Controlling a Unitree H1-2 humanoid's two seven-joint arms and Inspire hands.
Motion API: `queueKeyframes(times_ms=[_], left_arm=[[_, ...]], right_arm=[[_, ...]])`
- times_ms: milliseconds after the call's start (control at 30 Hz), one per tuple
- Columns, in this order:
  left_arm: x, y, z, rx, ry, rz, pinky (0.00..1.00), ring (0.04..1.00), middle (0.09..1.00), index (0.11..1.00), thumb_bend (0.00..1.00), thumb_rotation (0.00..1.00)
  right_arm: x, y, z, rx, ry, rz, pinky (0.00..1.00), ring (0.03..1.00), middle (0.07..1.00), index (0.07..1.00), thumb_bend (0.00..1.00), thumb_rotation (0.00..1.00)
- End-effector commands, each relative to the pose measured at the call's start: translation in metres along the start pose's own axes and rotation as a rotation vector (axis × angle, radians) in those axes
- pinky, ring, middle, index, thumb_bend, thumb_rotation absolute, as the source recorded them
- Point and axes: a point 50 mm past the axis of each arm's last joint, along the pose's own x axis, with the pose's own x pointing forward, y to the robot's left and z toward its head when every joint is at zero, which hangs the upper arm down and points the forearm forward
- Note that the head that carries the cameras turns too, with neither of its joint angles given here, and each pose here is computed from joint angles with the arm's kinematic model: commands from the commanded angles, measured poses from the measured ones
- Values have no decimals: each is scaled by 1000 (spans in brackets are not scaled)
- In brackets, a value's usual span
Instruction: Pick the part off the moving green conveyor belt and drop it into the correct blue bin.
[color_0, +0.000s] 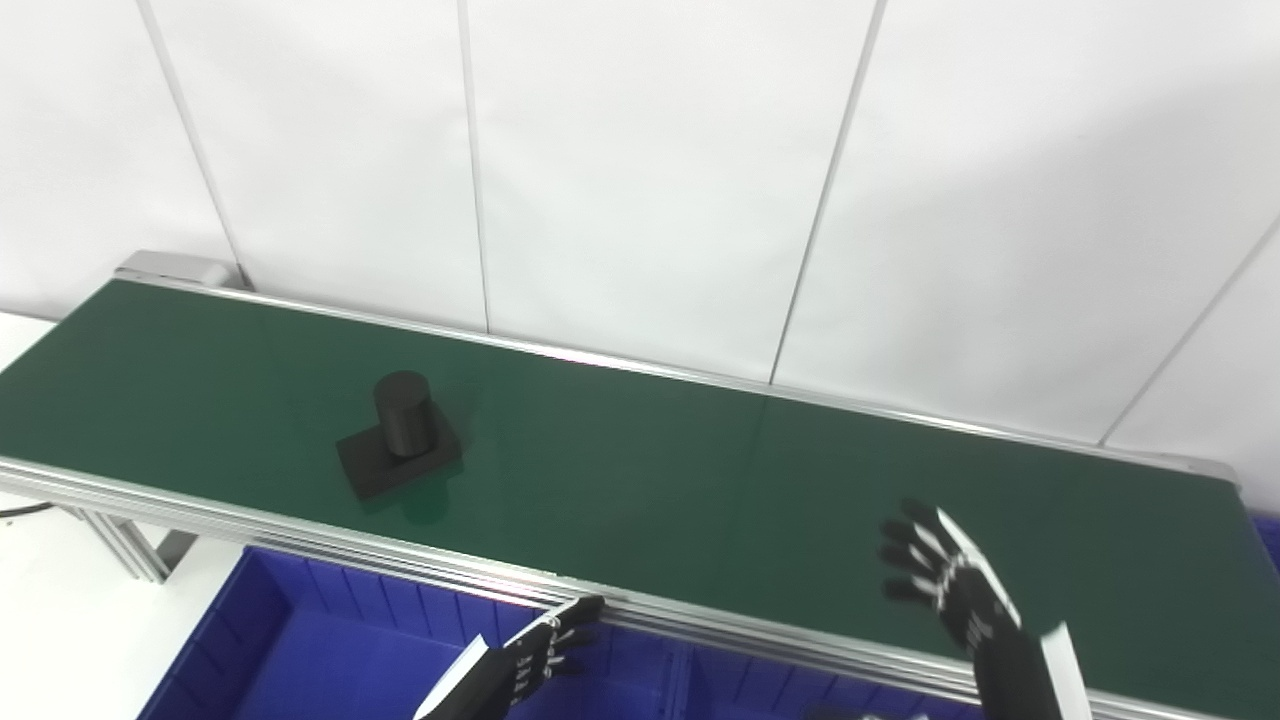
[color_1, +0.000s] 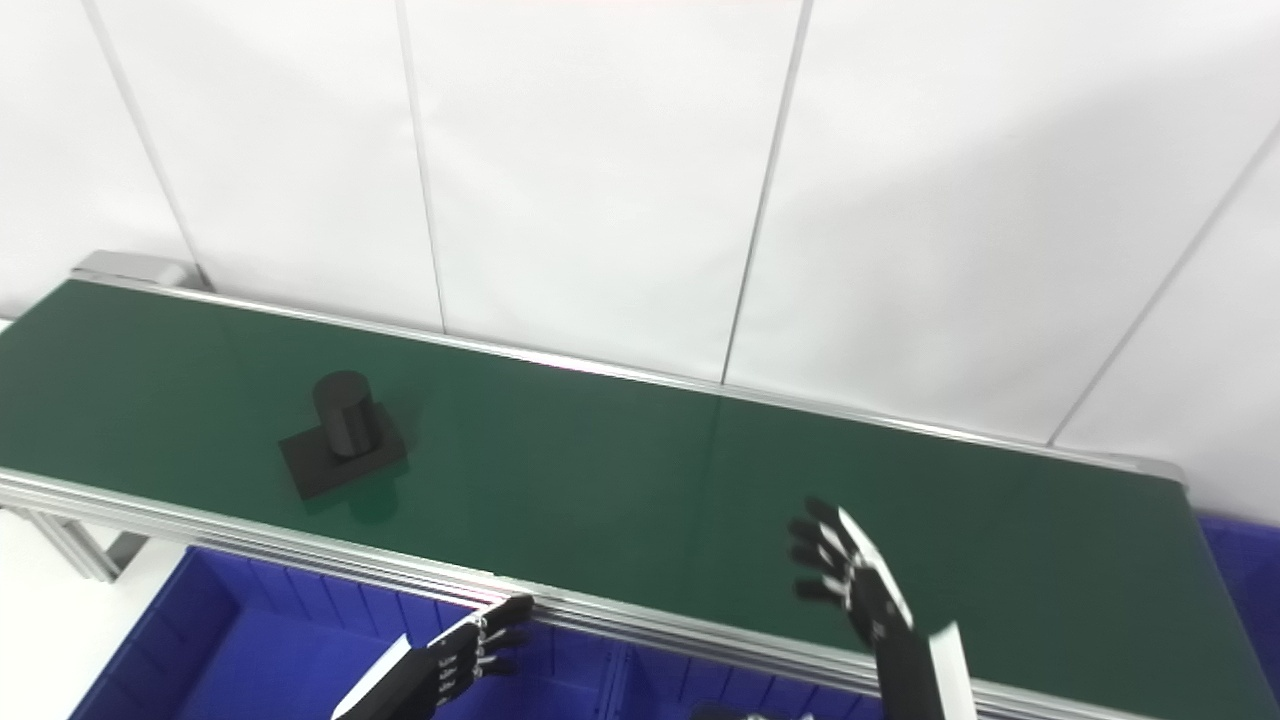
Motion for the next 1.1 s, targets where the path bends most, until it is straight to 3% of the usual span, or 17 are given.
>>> queueKeyframes(times_ms=[0, 167, 600, 667, 800, 1067], left_arm=[[6, 6, 10, 26, -61, -2, 854, 931, 954, 932, 883, 12], [6, 7, 11, 50, -63, -4, 866, 949, 968, 941, 861, 0], [-10, 5, 36, 345, -88, -4, 784, 895, 937, 913, 874, 12], [-12, 3, 37, 327, -92, 5, 790, 894, 936, 911, 869, 2], [-15, 2, 35, 136, -117, 44, 828, 917, 952, 929, 817, 0], [-14, 2, 30, -107, -129, 14, 856, 903, 935, 969, 761, 28]], right_arm=[[8, -4, 13, -19, -32, -16, 664, 773, 826, 875, 1000, 275], [25, -6, 14, -66, -33, 16, 681, 804, 857, 900, 983, 271], [63, -9, 4, -121, 29, 120, 788, 867, 908, 944, 902, 280], [68, -10, 4, -133, 33, 137, 804, 871, 917, 950, 894, 303], [85, -7, 2, -139, 38, 179, 804, 866, 915, 952, 893, 306], [126, 1, 1, -175, 25, 272, 821, 881, 928, 960, 905, 317]])
